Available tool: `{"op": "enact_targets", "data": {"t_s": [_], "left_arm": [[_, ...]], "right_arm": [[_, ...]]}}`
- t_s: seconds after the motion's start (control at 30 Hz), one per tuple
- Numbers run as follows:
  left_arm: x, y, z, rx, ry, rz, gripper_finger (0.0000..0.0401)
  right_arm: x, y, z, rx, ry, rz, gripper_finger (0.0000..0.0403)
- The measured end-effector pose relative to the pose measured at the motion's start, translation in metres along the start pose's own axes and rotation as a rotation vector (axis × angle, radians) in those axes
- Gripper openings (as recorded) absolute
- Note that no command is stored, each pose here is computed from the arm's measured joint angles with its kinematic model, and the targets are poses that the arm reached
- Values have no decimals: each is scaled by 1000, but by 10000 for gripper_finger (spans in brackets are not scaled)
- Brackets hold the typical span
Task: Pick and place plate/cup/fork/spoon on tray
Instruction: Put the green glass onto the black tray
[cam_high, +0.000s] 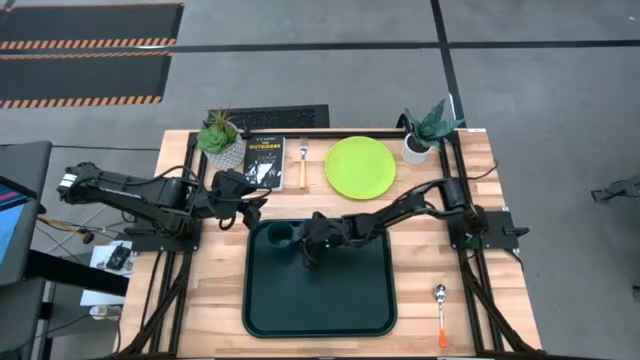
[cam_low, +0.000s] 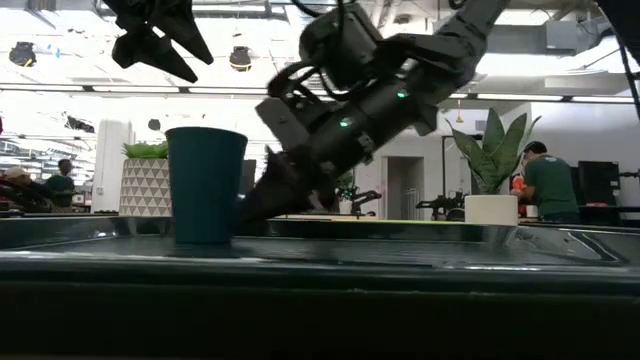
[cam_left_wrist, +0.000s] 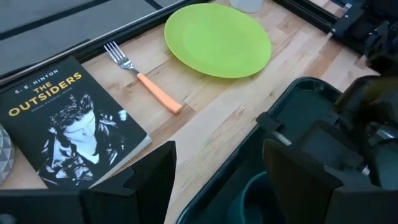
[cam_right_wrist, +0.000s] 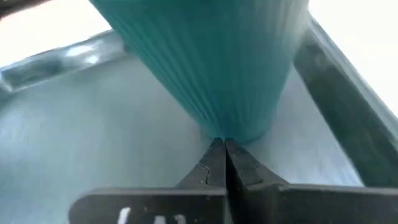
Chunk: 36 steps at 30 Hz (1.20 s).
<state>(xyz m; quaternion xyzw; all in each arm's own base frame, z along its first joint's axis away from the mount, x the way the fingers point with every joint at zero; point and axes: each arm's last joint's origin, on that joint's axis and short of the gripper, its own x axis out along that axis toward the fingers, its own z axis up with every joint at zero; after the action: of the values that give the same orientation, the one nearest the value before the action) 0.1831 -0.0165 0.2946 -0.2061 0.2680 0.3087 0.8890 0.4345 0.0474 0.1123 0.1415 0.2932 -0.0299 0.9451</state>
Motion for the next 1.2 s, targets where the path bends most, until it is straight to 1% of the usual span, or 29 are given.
{"op": "enact_targets", "data": {"t_s": [0.1,0.17,0.3,0.67,0.87,1.1,1.2], "left_arm": [[0,0,0,1,-1,2,229],[0,0,0,1,-1,3,229],[0,0,0,1,-1,3,229],[0,0,0,4,-6,9,229],[0,1,0,4,-19,22,229],[0,1,1,5,-24,27,229],[0,1,1,5,-24,27,229]], "right_arm": [[8,1,6,-17,14,24,6],[13,1,14,-25,-7,47,6],[13,3,23,-42,-28,66,8],[13,-6,26,-40,-32,52,8],[13,-6,32,-34,-86,84,8],[13,-8,31,-36,-75,78,9],[9,-10,30,-30,-13,57,11]]}}
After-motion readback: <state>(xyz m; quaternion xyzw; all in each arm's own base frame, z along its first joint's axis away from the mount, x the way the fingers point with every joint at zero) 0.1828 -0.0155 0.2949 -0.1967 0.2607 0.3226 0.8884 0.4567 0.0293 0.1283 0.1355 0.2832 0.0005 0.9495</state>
